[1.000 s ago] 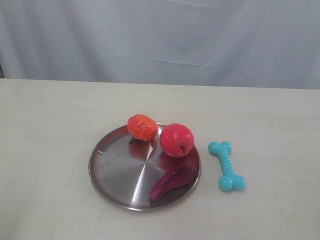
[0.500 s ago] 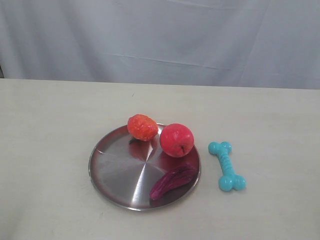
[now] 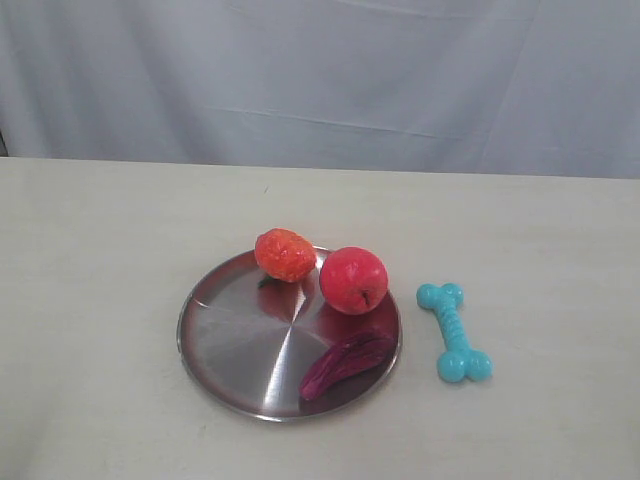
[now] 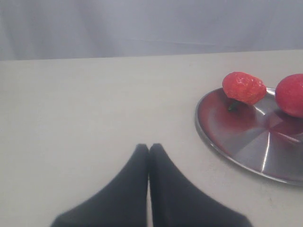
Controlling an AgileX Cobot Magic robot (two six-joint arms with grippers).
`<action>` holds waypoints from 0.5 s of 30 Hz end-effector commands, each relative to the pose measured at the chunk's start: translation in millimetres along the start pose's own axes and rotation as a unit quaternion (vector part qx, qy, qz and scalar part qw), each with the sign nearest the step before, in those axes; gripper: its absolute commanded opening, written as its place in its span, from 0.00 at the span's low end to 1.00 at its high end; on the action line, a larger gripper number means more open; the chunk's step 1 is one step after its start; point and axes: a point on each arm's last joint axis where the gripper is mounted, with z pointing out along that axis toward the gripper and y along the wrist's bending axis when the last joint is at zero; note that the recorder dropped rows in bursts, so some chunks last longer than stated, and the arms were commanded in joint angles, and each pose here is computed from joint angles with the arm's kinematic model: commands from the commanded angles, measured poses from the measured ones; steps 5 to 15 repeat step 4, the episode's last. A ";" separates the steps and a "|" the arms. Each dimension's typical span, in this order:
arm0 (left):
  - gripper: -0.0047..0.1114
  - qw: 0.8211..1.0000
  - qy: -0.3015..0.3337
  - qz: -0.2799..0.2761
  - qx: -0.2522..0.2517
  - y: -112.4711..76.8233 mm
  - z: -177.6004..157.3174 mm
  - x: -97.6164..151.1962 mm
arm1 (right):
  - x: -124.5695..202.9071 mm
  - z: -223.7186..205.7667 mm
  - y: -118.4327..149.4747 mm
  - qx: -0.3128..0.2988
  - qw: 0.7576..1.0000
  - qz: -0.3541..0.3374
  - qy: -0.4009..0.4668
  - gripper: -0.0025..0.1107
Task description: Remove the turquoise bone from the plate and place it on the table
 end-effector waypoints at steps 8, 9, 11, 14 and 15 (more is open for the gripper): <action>0.04 1.000 0.001 0.000 0.001 -0.1 0.3 0.9 | 0.1 -0.3 -0.5 0.004 1.000 -0.002 -0.004 0.02; 0.04 1.000 0.001 0.000 0.001 -0.1 0.3 0.9 | 0.1 -0.3 -0.5 0.004 1.000 -0.002 -0.004 0.02; 0.04 1.000 0.001 0.000 0.001 -0.1 0.3 0.9 | 0.1 -0.3 -0.5 0.004 1.000 -0.002 -0.004 0.02; 0.04 1.000 0.001 0.000 0.001 -0.1 0.3 0.9 | 0.1 -0.3 -0.5 0.004 1.000 -0.002 -0.004 0.02; 0.04 1.000 0.001 0.000 0.001 -0.1 0.3 0.9 | 0.1 -0.3 -0.5 0.004 1.000 -0.002 -0.004 0.02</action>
